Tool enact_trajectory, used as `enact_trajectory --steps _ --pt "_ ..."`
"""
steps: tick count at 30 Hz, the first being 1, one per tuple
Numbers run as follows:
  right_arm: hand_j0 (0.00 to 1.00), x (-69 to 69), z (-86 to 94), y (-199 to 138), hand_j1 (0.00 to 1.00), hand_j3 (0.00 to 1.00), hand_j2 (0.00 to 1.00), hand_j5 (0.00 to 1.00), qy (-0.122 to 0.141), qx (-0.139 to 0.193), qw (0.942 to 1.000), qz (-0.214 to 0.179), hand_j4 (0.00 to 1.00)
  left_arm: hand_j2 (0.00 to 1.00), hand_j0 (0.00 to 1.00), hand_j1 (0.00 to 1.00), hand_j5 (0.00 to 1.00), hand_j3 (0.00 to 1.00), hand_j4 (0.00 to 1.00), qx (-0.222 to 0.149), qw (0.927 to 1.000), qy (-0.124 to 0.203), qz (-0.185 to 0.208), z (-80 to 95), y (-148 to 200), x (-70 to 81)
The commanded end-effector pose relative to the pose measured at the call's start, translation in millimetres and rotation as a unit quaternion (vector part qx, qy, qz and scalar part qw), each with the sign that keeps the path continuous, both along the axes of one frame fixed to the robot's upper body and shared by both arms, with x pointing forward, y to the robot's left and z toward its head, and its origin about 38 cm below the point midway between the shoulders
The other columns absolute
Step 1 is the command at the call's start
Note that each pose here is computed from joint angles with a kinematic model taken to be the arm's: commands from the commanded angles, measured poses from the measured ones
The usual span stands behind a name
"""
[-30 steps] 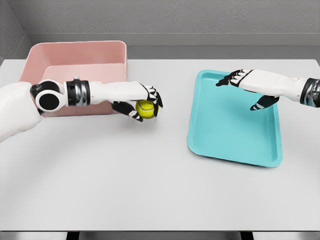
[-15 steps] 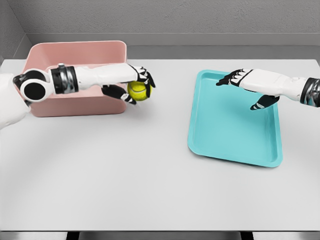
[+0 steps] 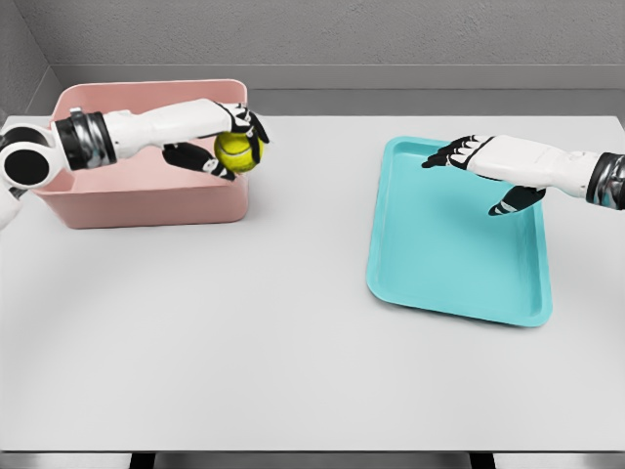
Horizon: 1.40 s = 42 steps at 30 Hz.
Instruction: Put the tennis from the blue tray into the pink basket with both arms
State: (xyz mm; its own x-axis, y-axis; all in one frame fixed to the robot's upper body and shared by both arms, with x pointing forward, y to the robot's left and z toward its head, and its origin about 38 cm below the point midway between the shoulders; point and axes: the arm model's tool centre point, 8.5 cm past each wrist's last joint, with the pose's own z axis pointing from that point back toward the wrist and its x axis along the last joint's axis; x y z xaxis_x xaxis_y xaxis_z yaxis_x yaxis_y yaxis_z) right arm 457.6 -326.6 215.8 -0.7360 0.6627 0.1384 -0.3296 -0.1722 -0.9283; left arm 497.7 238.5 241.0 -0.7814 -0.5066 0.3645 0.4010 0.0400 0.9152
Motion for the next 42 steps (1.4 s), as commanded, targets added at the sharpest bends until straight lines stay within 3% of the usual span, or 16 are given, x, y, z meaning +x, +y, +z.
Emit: enact_trajectory --steps 1,12,19,29,30,31,32,33,38,42 --pt "1.0 0.1 0.8 -0.6 1.0 1.0 1.0 1.0 0.0 0.003 1.0 -0.002 1.0 0.44 0.44 0.44 0.44 0.44 0.44 -0.003 0.9997 0.002 0.022 -0.2 12.7 5.9" --pt "1.0 -0.7 -3.1 2.0 1.0 1.0 1.0 1.0 0.004 0.005 1.0 0.0 1.0 0.44 0.44 0.44 0.44 0.44 0.44 0.005 0.9938 0.012 0.11 -15.9 63.8 24.9" --pt "1.0 -0.6 -2.6 1.8 1.0 1.0 1.0 1.0 0.004 0.005 1.0 0.0 1.0 0.44 0.44 0.44 0.44 0.44 0.44 0.017 0.986 0.028 0.164 -32.3 91.7 35.7" --pt "1.0 -0.2 -2.2 1.5 1.0 1.0 1.0 1.0 0.003 0.005 1.0 0.0 1.0 0.45 0.45 0.45 0.45 0.45 0.45 0.021 0.9803 0.042 0.192 -46.6 97.4 44.2" --pt "1.0 -0.3 -2.4 1.2 1.0 1.0 1.0 1.0 0.003 0.005 1.0 -0.001 1.0 0.47 0.47 0.47 0.47 0.47 0.47 0.02 0.98 0.045 0.193 -49.3 94.5 45.8" --pt "1.0 -0.3 -2.4 1.2 1.0 1.0 1.0 1.0 0.003 0.005 1.0 -0.001 1.0 0.56 0.56 0.56 0.56 0.56 0.56 0.02 0.9796 0.045 0.195 -48.8 95.6 46.5" --pt "1.0 -0.1 -1.7 1.3 1.0 1.0 1.0 1.0 0.002 0.005 1.0 -0.001 1.0 0.82 0.82 0.82 0.82 0.82 0.82 0.017 0.9795 0.043 0.196 -47.0 96.0 47.0" --pt "1.0 -0.2 -1.5 0.6 1.0 1.0 1.0 1.0 0.002 0.005 1.0 -0.001 1.0 1.0 1.0 1.0 1.0 1.0 1.0 0.016 0.9794 0.042 0.197 -46.3 96.1 47.2" --pt "1.0 -0.2 -1.1 1.1 1.0 1.0 1.0 1.0 0.002 0.006 1.0 -0.001 1.0 1.0 1.0 1.0 1.0 1.0 1.0 0.004 0.9784 0.034 0.204 -37.4 102.5 47.8" --pt "1.0 -1.1 -0.1 -0.9 1.0 1.0 1.0 1.0 0.001 0.005 1.0 -0.002 1.0 1.0 1.0 1.0 1.0 1.0 1.0 -0.04 0.9744 0.022 0.22 -24.3 111.6 48.4"
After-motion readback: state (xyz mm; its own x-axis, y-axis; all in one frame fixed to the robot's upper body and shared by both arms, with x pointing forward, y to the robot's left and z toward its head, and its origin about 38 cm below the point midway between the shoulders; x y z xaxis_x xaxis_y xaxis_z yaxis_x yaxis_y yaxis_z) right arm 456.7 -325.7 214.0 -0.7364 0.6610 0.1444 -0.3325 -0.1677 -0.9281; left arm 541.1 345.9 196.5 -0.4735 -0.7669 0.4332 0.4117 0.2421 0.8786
